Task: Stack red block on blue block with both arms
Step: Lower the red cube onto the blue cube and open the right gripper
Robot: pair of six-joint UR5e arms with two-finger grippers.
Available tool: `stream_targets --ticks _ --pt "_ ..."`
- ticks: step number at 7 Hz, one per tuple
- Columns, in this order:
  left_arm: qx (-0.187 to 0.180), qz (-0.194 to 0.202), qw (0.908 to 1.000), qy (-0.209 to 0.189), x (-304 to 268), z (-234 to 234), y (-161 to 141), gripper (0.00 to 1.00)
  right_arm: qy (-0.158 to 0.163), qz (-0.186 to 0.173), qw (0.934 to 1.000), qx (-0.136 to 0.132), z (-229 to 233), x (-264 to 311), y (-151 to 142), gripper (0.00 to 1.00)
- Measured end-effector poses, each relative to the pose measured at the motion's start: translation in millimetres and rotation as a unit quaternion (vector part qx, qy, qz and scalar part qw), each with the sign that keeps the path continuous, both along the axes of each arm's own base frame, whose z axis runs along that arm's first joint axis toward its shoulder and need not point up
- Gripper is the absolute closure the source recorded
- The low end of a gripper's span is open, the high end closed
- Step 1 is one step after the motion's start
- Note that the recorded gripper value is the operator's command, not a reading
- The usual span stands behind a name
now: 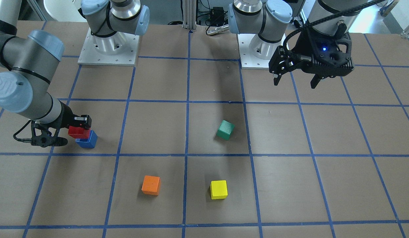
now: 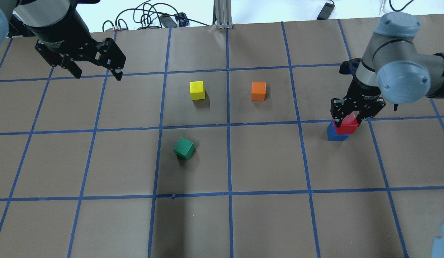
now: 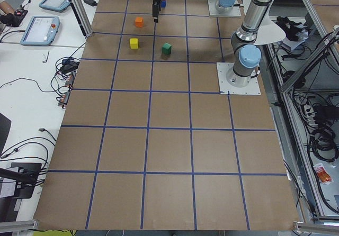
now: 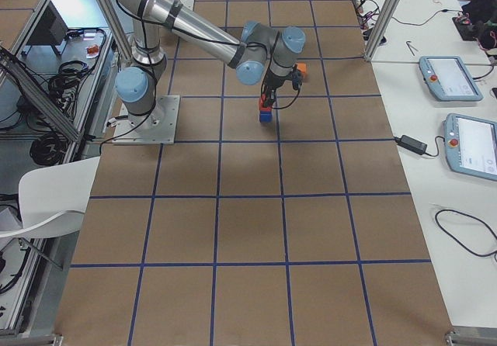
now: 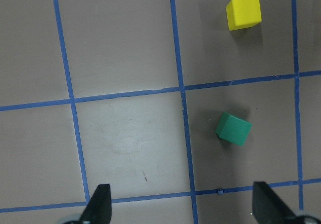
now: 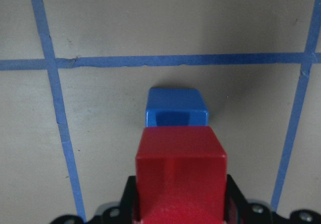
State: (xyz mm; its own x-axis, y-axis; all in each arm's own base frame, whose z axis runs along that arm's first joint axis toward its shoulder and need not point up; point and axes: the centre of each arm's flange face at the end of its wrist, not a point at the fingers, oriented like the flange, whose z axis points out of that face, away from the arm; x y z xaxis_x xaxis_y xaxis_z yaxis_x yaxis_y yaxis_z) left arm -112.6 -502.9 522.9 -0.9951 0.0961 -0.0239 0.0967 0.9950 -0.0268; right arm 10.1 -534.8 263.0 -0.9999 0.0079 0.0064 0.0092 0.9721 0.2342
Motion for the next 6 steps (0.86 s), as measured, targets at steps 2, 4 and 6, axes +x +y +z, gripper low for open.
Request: stream_targets --ticks 2,4,6 --pt "-0.001 0.000 1.0000 0.002 -0.7 1.5 0.1 0.00 0.000 0.001 1.0000 0.001 -2.4 -1.9 0.9 1.00" --pt "0.000 0.000 1.0000 0.002 -0.8 -0.5 -0.2 0.00 0.000 0.000 1.0000 0.002 -4.1 -2.2 0.8 0.98" --pt "0.001 0.001 1.0000 0.002 -0.8 -1.4 -0.9 0.00 0.000 -0.002 1.0000 0.004 -5.6 -2.2 0.5 0.88"
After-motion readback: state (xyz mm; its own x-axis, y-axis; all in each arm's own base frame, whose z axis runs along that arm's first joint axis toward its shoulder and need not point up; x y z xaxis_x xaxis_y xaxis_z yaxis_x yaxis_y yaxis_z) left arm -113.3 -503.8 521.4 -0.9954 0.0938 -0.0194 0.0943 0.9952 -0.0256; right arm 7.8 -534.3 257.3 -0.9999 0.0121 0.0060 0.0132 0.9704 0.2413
